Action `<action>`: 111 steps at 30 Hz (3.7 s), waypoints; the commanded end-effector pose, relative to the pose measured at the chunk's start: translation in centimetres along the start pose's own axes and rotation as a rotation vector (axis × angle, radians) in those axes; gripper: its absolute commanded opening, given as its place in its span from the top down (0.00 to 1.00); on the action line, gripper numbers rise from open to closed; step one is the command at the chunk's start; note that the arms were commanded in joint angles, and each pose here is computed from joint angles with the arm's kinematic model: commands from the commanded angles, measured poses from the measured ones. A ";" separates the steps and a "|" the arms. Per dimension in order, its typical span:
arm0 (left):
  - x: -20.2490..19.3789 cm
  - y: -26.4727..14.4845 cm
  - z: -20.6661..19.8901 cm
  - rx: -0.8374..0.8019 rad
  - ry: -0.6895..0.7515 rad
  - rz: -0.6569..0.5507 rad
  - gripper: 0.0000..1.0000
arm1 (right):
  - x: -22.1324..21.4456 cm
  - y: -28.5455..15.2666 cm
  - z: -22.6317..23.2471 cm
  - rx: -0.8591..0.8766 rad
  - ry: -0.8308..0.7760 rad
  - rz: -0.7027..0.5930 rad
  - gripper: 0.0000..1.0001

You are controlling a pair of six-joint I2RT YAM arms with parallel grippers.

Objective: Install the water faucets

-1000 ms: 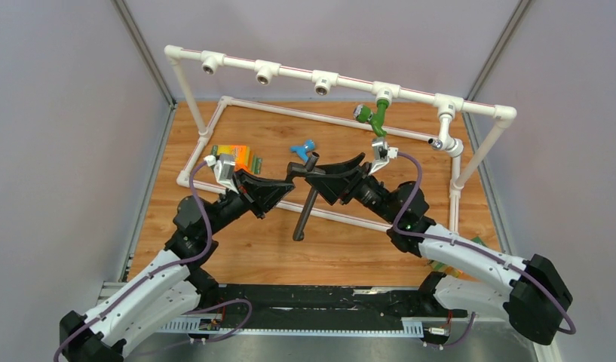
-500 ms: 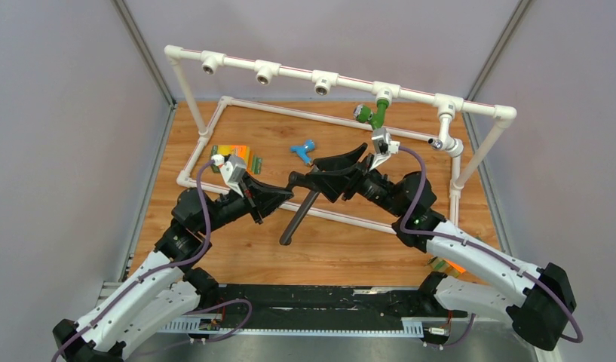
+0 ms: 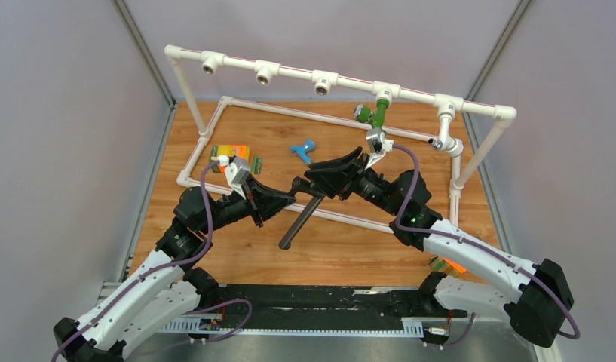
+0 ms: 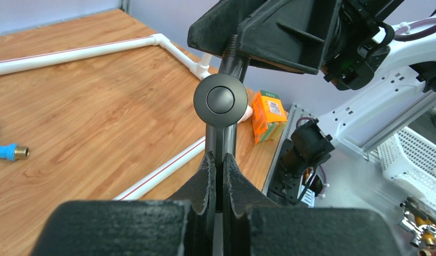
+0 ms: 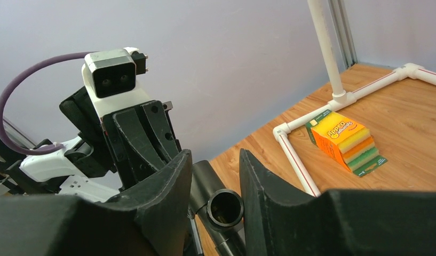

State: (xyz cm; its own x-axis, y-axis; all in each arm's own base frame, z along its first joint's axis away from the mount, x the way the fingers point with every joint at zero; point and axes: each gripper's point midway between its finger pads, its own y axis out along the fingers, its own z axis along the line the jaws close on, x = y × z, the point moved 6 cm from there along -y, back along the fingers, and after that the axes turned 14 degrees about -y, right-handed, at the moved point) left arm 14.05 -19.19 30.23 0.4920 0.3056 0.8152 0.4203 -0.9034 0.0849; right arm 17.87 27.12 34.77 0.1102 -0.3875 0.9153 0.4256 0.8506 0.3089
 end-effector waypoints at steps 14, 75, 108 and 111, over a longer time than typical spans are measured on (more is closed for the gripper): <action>3.4 0.0 -2.7 -0.105 0.072 -0.132 0.95 | 0.7 -0.2 -0.1 -0.039 0.083 -0.065 1.00; -2.4 3.0 3.0 -0.153 -0.151 -0.312 0.15 | -0.5 -2.8 -2.8 -0.287 0.512 -0.345 1.00; -1.7 5.9 1.3 -0.274 -0.163 -0.418 0.97 | -2.6 -1.3 -0.5 -0.229 0.580 -0.308 1.00; -1.3 5.4 1.1 -0.260 -0.155 -0.435 1.00 | -2.9 -1.5 -0.6 -0.238 0.572 -0.304 1.00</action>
State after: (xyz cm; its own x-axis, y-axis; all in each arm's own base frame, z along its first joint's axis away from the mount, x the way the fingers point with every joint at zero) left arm 17.11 -25.38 24.58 0.5416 0.5853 0.6034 0.4479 -0.8083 0.3821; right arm 19.03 26.57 28.14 0.3697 -0.7326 0.5715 0.7579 0.5936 0.2706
